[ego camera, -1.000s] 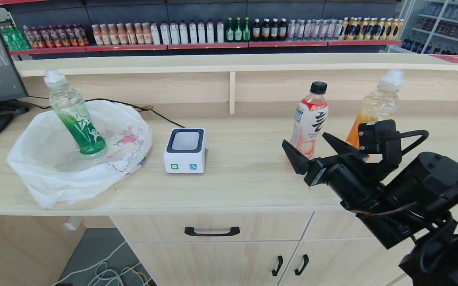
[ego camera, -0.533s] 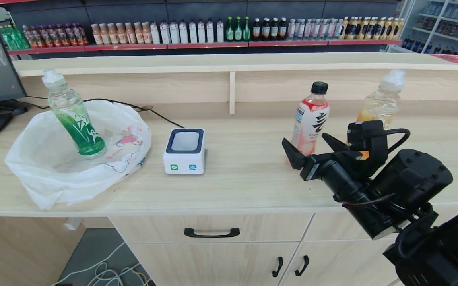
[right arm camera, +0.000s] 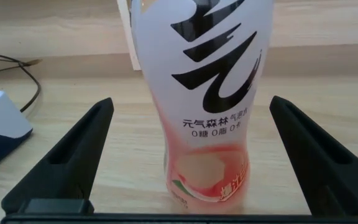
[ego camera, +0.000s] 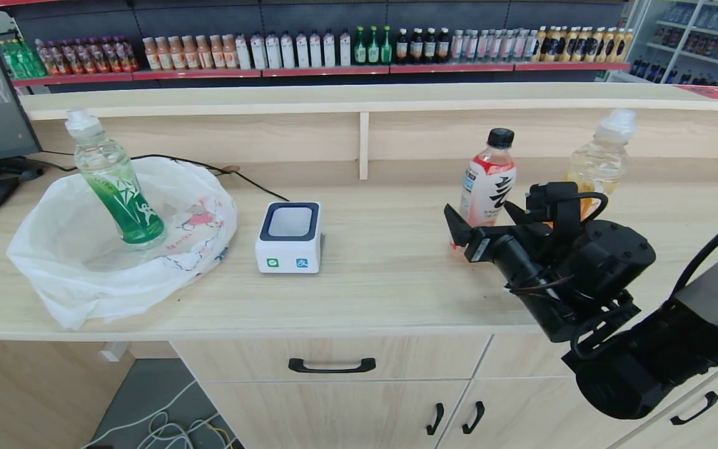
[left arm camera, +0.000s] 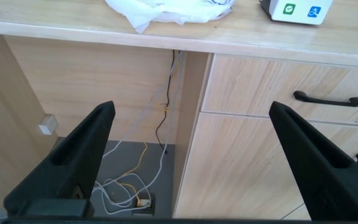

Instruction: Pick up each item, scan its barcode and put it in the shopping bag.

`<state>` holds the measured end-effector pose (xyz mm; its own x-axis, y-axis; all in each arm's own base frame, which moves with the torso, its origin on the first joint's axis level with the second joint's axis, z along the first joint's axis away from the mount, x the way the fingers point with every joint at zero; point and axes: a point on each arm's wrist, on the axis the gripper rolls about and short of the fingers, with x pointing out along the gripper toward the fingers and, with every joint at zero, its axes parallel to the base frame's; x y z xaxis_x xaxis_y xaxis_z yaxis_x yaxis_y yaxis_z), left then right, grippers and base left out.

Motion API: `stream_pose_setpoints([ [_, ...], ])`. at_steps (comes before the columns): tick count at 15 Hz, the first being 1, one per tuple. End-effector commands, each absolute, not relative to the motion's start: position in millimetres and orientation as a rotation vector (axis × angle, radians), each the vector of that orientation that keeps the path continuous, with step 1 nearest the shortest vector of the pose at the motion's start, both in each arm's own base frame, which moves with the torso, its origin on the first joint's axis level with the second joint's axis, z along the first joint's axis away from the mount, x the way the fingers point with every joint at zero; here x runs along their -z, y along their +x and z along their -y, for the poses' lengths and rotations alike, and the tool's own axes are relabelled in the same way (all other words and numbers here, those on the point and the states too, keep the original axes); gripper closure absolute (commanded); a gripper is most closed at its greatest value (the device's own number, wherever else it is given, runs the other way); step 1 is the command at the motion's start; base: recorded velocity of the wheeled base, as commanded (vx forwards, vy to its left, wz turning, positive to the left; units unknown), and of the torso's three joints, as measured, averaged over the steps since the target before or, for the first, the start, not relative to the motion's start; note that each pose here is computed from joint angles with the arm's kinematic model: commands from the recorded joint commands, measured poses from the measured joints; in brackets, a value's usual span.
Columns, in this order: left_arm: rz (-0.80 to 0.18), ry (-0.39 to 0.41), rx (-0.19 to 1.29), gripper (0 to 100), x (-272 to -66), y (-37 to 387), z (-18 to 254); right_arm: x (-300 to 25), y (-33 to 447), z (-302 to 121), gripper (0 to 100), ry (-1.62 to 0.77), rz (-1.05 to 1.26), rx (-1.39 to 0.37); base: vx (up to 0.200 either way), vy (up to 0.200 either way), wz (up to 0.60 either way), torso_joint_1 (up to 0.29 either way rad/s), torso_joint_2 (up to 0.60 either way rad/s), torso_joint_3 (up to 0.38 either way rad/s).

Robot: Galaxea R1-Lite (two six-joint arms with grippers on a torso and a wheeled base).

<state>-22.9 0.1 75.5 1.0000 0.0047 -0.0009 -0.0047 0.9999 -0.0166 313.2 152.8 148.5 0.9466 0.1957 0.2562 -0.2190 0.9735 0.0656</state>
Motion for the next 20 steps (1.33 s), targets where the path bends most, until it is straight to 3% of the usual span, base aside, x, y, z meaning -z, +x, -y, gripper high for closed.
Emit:
stream_pose_setpoints([
  [1,0.000,-0.017,-0.006,0,-76,-23,0,-143,324,-158,0,0.092,0.255,-0.210,0.000,0.000,0.00,0.000,0.00,0.000],
  [11,0.000,-0.017,-0.006,0,-76,-23,0,-144,345,-155,0,0.109,0.293,-0.180,0.000,0.000,0.00,0.000,0.00,0.000],
  [12,-0.001,-0.017,-0.006,0,-75,-23,0,-145,345,-155,100,0.109,0.296,-0.178,0.000,0.000,0.00,0.000,0.00,0.000],
  [20,-0.001,-0.015,-0.006,0,-75,-23,0,-146,343,-155,100,0.114,0.295,-0.182,0.000,0.000,0.00,0.000,0.00,0.000],
])
